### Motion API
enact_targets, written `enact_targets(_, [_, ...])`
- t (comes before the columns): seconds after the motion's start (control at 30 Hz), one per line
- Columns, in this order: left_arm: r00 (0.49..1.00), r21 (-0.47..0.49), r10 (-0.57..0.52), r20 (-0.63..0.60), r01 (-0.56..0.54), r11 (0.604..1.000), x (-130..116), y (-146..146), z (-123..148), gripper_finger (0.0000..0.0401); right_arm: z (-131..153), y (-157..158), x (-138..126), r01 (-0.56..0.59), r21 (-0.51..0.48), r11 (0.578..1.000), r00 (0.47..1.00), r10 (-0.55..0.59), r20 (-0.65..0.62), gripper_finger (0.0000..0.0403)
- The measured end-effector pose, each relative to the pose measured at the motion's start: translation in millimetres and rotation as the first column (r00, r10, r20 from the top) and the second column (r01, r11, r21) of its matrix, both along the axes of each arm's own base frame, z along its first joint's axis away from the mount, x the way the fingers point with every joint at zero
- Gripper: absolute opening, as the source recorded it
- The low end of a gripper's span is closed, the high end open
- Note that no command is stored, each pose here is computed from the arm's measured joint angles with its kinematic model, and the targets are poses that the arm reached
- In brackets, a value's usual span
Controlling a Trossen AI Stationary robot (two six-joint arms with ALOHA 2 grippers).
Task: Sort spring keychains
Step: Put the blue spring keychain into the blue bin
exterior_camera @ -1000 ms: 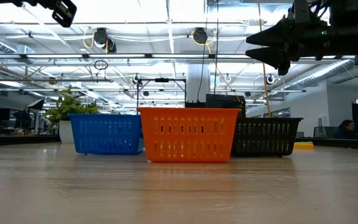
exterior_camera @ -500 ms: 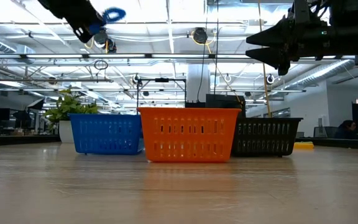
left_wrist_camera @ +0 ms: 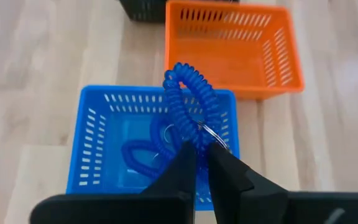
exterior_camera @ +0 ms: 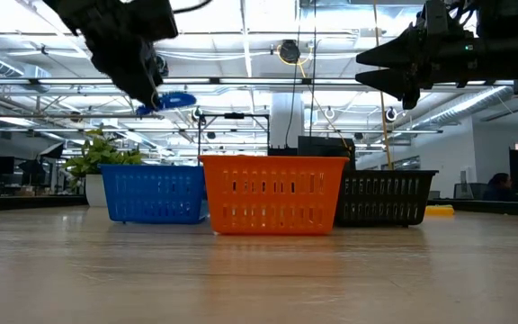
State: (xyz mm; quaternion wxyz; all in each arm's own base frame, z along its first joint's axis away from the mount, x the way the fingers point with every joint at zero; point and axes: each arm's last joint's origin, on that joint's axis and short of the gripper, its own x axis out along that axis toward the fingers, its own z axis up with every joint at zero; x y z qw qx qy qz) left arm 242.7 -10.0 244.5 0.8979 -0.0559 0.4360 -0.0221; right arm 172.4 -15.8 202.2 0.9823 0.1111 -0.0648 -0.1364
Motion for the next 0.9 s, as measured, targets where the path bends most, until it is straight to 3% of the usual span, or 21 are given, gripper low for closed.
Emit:
enact_targets(0.33, [0.997, 0.072, 0.019, -0.08, -0.013, 0.997, 13, 2, -21, 0.0048, 0, 0, 0, 0.0, 0.0, 1.0, 1.0, 0.0, 0.001, 0.0212])
enact_targets(0.57, [0.996, 0.135, 0.071, -0.046, -0.064, 0.989, 15, 4, -19, 0.005, 0, 0, 0, 0.0, 0.0, 1.0, 1.0, 0.0, 0.0, 0.0212])
enact_targets(0.9, [0.997, 0.148, 0.058, -0.048, -0.05, 0.988, 14, 4, -19, 0.0051, 0, 0, 0, 0.0, 0.0, 1.0, 1.0, 0.0, 0.0, 0.0212])
